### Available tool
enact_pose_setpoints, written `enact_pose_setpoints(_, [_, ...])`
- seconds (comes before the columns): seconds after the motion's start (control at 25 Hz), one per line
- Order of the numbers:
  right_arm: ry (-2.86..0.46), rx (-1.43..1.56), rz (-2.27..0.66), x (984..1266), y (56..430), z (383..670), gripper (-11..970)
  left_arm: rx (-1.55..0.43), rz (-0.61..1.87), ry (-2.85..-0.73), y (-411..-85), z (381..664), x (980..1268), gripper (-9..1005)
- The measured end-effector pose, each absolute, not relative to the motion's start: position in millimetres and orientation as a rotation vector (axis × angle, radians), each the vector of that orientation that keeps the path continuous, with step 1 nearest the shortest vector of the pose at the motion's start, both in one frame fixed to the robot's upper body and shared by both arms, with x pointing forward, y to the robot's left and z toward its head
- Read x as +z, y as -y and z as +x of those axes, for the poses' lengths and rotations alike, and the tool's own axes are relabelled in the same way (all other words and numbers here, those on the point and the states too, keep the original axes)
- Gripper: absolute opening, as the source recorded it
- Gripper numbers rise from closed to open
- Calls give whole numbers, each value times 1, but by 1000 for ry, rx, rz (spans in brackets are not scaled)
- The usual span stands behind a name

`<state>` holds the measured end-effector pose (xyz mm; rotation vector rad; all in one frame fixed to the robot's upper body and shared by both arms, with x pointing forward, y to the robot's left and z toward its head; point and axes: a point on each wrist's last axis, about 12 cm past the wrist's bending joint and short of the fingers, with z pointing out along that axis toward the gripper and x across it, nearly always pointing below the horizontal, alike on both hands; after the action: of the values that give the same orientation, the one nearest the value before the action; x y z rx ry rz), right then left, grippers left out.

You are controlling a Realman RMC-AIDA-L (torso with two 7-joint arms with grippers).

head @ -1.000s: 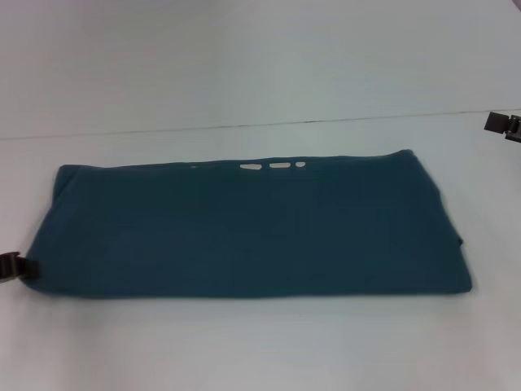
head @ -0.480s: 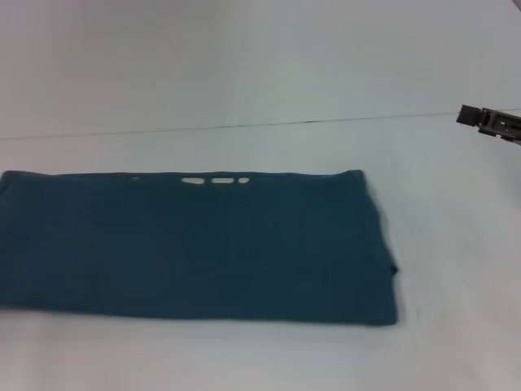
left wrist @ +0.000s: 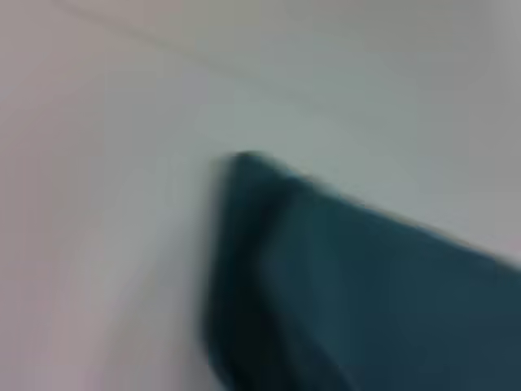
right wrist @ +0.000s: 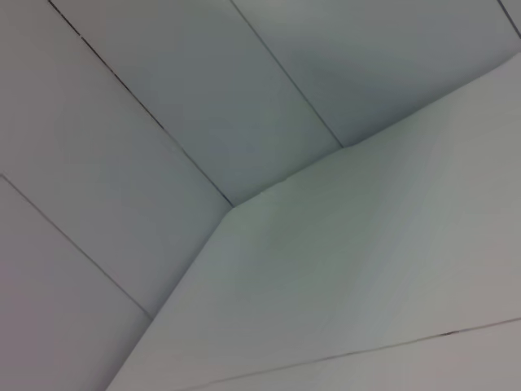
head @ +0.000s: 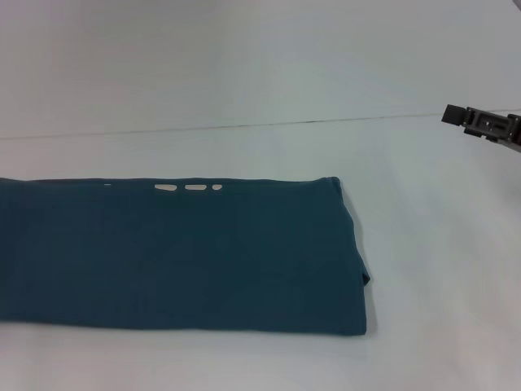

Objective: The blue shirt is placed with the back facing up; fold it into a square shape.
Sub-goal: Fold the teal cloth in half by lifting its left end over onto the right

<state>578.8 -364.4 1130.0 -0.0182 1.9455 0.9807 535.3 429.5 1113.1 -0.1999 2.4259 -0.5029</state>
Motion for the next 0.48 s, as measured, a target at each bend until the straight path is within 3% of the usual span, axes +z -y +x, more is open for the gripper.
enact_pose_setpoints(0.16, [-1940,980,-10,1125,365,575,899,-817,13,-2296,-383,552,1134,2])
enact_pose_setpoints(0.32, [-1908,992,9,1119,368,569,899,-1121,284,-2140,-304,579,1152,2])
enact_pose_setpoints(0.48, [-1876,988,26,1117,378,558,900,-1369,537,-1992,-187,606,1163,3])
